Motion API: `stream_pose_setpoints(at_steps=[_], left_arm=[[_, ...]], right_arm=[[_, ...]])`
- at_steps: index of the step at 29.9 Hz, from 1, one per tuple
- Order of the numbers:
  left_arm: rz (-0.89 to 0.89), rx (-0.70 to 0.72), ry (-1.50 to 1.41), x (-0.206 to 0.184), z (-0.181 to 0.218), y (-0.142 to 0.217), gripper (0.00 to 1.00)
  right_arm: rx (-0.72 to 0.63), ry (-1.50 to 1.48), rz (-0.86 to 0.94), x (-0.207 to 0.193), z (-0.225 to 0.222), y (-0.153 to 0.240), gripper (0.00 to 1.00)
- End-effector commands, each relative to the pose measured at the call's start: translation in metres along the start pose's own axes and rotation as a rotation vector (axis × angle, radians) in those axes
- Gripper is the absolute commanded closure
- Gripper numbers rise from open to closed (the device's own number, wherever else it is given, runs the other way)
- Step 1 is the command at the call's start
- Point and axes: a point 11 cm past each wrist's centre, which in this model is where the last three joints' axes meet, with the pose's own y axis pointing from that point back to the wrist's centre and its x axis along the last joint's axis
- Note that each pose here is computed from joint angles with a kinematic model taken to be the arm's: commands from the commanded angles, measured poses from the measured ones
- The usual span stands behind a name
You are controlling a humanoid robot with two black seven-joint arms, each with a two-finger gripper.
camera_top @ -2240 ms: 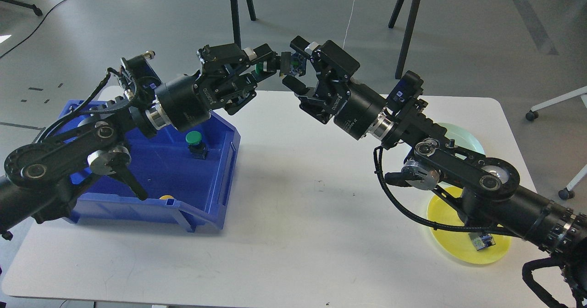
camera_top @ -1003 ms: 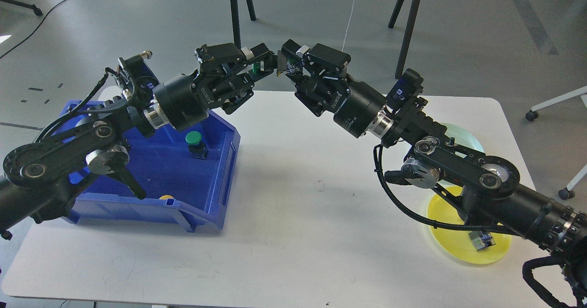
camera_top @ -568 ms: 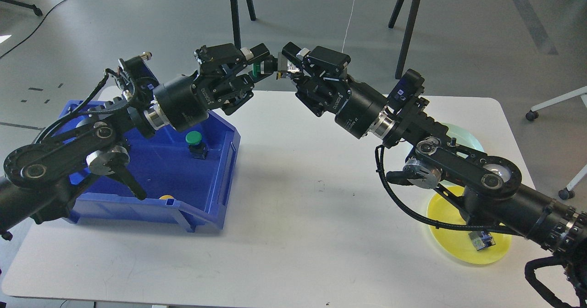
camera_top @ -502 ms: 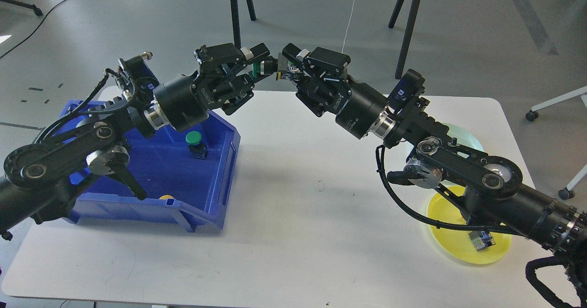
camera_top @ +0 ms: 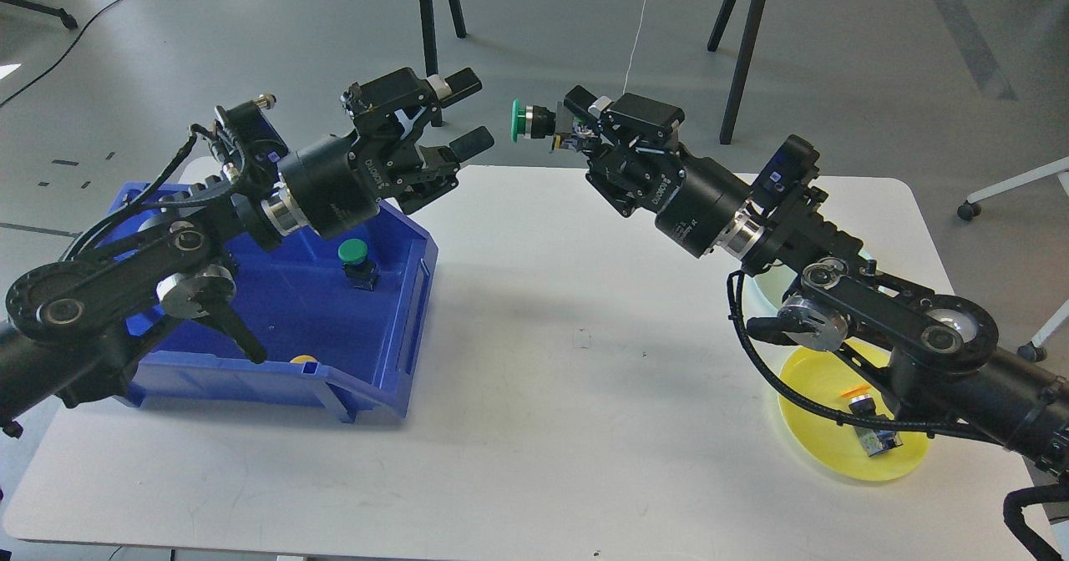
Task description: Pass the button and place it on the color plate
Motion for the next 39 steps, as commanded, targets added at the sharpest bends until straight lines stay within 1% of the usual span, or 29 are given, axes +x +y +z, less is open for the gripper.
stream_pose_setpoints(at_steps=[1, 5, 8, 11, 14, 18, 21, 24, 30, 31, 32, 36, 39], left_arm=[[0.001, 0.000, 0.001, 0.000, 0.000, 0.000, 0.21], [0.001, 0.000, 0.001, 0.000, 0.000, 0.000, 0.21], [0.001, 0.000, 0.001, 0.000, 0.000, 0.000, 0.21], [0.001, 0.000, 0.001, 0.000, 0.000, 0.000, 0.21], [0.001, 0.000, 0.001, 0.000, 0.000, 0.000, 0.21], [0.001, 0.000, 0.001, 0.000, 0.000, 0.000, 0.20], [0.001, 0.000, 0.001, 0.000, 0.000, 0.000, 0.20], [0.001, 0.000, 0.001, 0.000, 0.000, 0.000, 0.20], [0.002, 0.002, 0.004, 0.000, -0.002, 0.001, 0.20], [0.002, 0.002, 0.004, 0.000, -0.002, 0.001, 0.20], [0.002, 0.002, 0.004, 0.000, -0.002, 0.001, 0.20], [0.002, 0.002, 0.004, 0.000, -0.002, 0.001, 0.19], [0.002, 0.003, 0.005, 0.000, -0.002, 0.001, 0.19]], right_arm=[[-0.044, 0.053, 0.193, 0.049, 0.008, 0.045, 0.86], [-0.168, 0.242, 0.443, 0.100, 0.022, 0.096, 0.86], [-0.281, 0.360, 0.575, 0.112, 0.043, 0.129, 0.87], [-0.437, 0.479, 0.700, 0.124, 0.071, 0.163, 0.87], [-0.566, 0.545, 0.765, 0.143, 0.088, 0.197, 0.87], [-0.692, 0.570, 0.815, 0.157, 0.101, 0.224, 0.86], [-0.736, 0.580, 0.791, 0.152, 0.112, 0.227, 0.85], [-0.756, 0.581, 0.768, 0.144, 0.126, 0.220, 0.83], [-0.776, 0.593, 0.771, 0.141, 0.138, 0.203, 0.78], [-0.782, 0.595, 0.770, 0.140, 0.141, 0.202, 0.74], [-0.783, 0.593, 0.768, 0.138, 0.144, 0.200, 0.67], [-0.777, 0.583, 0.765, 0.135, 0.146, 0.196, 0.46], [-0.774, 0.578, 0.762, 0.133, 0.146, 0.194, 0.42]])
